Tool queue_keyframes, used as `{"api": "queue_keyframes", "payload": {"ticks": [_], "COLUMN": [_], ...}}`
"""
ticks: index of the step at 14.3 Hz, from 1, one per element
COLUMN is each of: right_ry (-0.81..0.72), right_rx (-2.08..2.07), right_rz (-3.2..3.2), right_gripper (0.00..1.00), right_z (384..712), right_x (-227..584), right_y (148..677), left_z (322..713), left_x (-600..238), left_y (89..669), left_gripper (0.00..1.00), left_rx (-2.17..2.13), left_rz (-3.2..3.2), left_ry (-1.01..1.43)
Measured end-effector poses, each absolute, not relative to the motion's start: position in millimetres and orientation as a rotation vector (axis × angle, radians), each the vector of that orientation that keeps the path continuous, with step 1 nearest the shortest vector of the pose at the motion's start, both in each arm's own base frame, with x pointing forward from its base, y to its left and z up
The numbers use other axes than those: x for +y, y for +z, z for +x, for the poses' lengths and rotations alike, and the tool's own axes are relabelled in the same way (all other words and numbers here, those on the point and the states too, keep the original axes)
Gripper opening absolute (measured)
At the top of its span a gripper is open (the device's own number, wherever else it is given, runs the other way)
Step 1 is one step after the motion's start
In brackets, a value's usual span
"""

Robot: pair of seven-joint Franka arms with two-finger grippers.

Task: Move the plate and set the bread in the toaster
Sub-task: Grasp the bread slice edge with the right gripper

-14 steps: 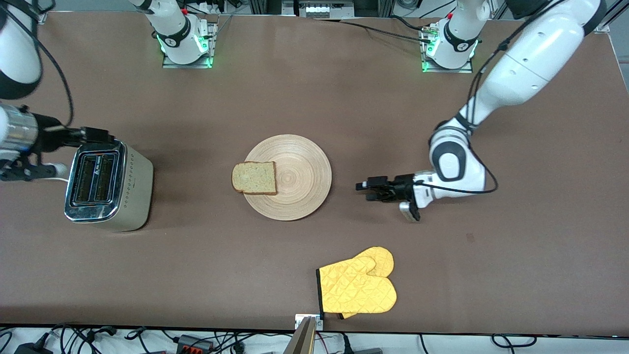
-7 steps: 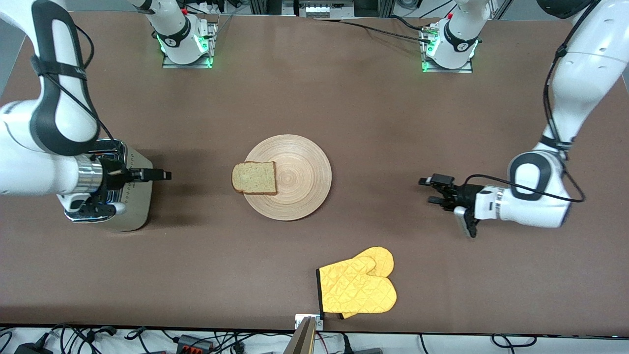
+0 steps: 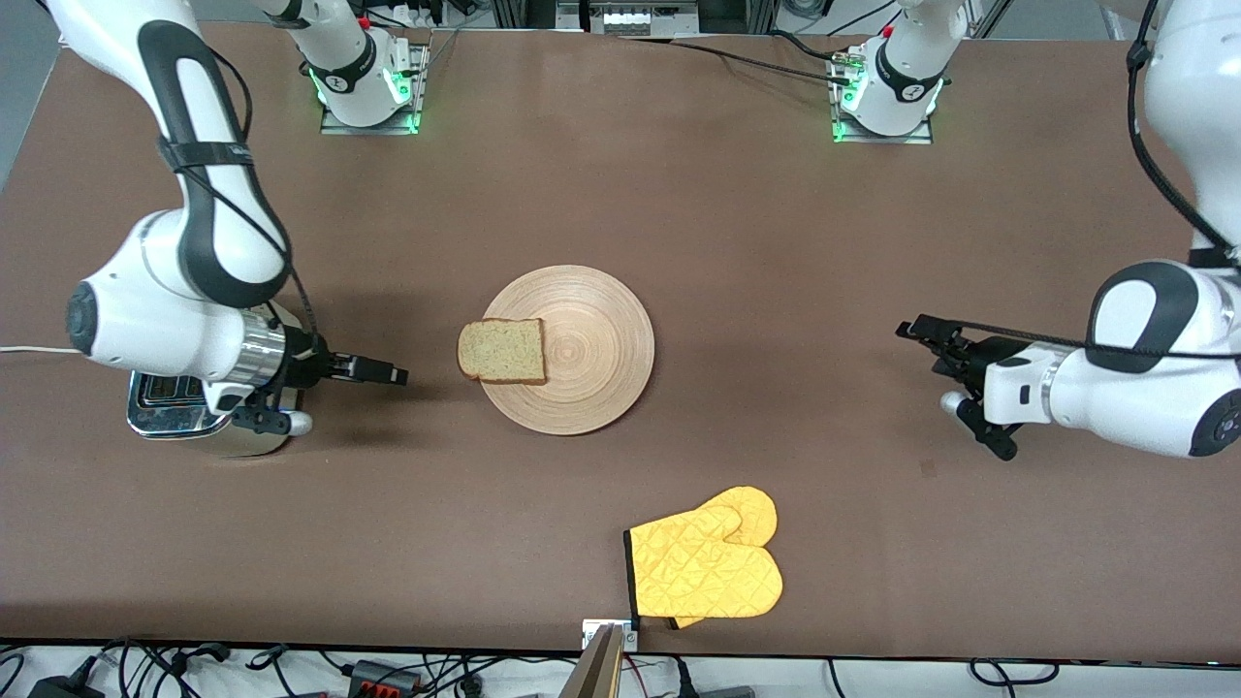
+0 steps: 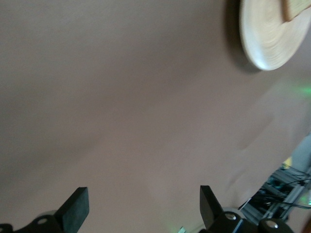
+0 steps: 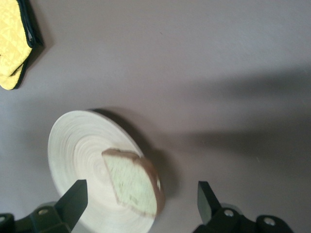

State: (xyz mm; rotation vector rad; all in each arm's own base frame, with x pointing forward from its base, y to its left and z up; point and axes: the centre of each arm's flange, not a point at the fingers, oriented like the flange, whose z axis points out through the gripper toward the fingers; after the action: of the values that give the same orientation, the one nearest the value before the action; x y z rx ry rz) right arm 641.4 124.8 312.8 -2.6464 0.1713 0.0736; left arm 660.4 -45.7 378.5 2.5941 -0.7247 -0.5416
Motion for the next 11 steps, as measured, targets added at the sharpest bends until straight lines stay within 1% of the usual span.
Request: {"api": "queue_keyframes", "payload": {"ticks": [2, 5, 7, 11], "right_ry": [-0.038, -0.136, -0.144, -0.122], "right_rx": [0.093, 0.014, -0.027, -0.060], "right_rz": [-2.614, -2.519, -2.507, -2.512], "right_gripper": [1.00, 1.00, 1.00, 1.00], "right_z": [624, 586, 573, 563], "right_x": [143, 157, 155, 153], "right_y": [281, 232, 218, 207], "left_z": [651, 635, 626, 614], "left_x": [-55, -55, -44, -41], "left_y": [419, 482, 510, 540], "left_gripper": [1.00, 1.00, 1.00, 1.00], "left_rx": [-0.761, -0.719, -0.613, -0.462], "left_rz": [2.749, 2.894, 2.989, 3.121], "left_ry": [-0.567, -0.512, -0.488, -0.451]}}
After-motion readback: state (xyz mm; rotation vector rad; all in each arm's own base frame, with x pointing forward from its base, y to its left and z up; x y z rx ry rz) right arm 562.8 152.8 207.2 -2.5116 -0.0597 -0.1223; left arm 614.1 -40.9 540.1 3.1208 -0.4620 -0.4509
